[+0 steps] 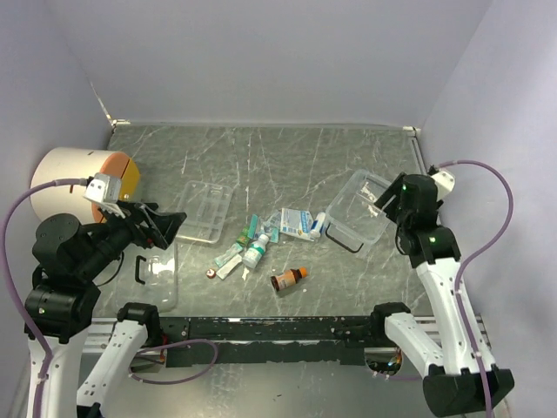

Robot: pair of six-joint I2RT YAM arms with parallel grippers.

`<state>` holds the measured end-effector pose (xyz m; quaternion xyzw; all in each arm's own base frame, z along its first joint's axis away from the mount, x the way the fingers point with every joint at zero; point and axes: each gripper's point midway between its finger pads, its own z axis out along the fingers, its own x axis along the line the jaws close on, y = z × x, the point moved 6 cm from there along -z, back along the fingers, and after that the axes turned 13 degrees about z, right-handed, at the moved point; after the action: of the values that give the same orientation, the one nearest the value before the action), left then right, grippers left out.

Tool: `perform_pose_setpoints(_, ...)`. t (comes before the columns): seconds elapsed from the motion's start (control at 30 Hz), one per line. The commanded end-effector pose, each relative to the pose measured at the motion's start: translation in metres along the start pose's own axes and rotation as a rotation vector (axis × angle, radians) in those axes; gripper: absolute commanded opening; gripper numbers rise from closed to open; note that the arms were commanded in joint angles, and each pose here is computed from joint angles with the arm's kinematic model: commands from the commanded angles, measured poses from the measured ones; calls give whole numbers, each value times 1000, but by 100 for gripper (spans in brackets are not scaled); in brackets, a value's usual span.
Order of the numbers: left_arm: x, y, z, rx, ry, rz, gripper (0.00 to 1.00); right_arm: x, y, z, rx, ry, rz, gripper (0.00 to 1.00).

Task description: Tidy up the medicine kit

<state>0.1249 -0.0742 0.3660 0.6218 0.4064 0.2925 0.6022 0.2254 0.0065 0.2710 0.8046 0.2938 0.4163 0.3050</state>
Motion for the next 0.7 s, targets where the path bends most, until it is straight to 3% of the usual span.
perform_pose_setpoints(0.0, 1, -6, -2, 48, 29, -55, 97, -41, -3, 8, -64, -363, 64, 65)
perform_pose_setpoints(0.1, 3, -12, -2, 61, 38, -66, 97, -57, -9, 12, -74, -519, 71, 64)
perform_pose_setpoints(0.27, 3, -17, 0, 59, 41, -93, 97, -73, -31, 22, -31, -596, 65, 63)
perform_pose_setpoints(0.67, 8, -39, 23, 85, -4, -141, 95, -72, -85, 31, 246, -428, 45, 57)
